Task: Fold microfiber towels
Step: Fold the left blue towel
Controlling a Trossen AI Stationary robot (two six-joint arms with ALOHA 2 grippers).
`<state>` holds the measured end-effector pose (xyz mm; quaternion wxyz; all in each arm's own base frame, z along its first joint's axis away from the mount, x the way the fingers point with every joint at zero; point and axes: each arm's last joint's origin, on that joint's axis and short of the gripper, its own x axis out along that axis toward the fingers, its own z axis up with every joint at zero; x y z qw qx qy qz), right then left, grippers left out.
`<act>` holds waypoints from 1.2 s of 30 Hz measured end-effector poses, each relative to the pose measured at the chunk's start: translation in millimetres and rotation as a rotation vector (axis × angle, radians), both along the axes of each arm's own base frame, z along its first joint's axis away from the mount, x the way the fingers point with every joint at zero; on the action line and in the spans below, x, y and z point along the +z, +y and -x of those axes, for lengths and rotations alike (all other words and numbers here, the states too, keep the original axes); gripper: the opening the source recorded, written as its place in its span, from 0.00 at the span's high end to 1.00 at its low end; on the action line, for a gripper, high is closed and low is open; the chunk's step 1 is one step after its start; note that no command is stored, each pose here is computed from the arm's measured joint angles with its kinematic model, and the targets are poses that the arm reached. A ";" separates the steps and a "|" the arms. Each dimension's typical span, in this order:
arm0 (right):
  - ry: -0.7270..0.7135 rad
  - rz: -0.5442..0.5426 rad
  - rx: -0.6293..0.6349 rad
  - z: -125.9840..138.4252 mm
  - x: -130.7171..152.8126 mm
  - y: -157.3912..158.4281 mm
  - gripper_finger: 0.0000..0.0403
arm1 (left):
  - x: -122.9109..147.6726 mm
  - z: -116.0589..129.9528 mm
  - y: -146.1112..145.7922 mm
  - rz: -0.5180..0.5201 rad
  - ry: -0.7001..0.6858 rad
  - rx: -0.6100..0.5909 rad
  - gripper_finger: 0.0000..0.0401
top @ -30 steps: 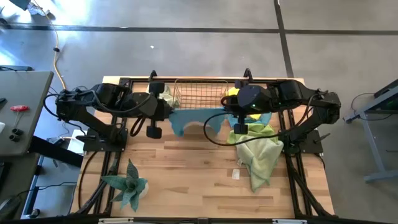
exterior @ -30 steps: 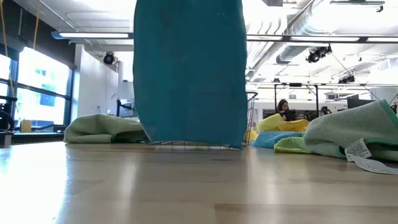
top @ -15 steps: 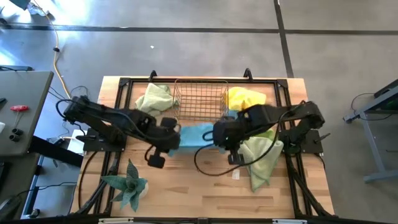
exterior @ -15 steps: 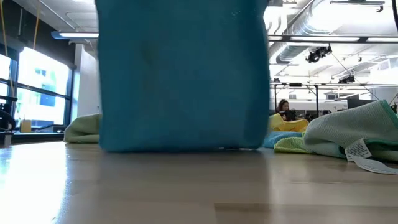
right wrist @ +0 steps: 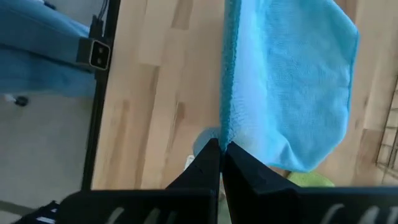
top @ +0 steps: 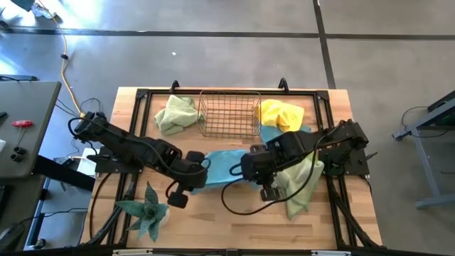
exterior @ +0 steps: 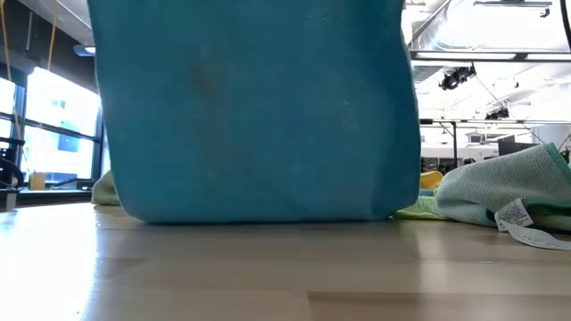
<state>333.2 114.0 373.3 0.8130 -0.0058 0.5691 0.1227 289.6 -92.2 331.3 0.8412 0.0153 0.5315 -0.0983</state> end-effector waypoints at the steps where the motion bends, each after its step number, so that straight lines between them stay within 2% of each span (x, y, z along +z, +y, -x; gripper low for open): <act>1: -0.003 0.005 0.016 -1.9 -1.8 1.0 1.00 | 0.3 0.0 -2.1 0.001 -0.007 -0.005 1.00; 6: -0.092 0.036 0.072 -14.3 -3.5 -0.4 1.00 | -0.1 2.2 -5.7 -0.066 -0.019 0.035 1.00; 10: -0.144 0.101 -0.061 -19.8 -0.6 -12.2 1.00 | -2.1 7.6 -2.1 -0.133 0.026 0.055 1.00; 15: -0.097 0.035 -0.246 -19.7 -0.6 -23.0 1.00 | -2.0 16.7 4.3 -0.186 0.091 0.061 1.00; 21: -0.125 0.001 -0.312 -22.8 1.2 -22.9 1.00 | 7.8 29.2 17.1 -0.224 0.099 0.055 1.00; 29: -0.140 0.000 -0.363 -24.3 2.0 -25.7 1.00 | 27.8 42.3 46.0 -0.227 0.024 0.091 1.00; 36: -0.129 0.093 -0.465 -22.9 -2.2 -29.4 1.00 | 34.6 48.1 56.1 -0.224 -0.002 0.097 1.00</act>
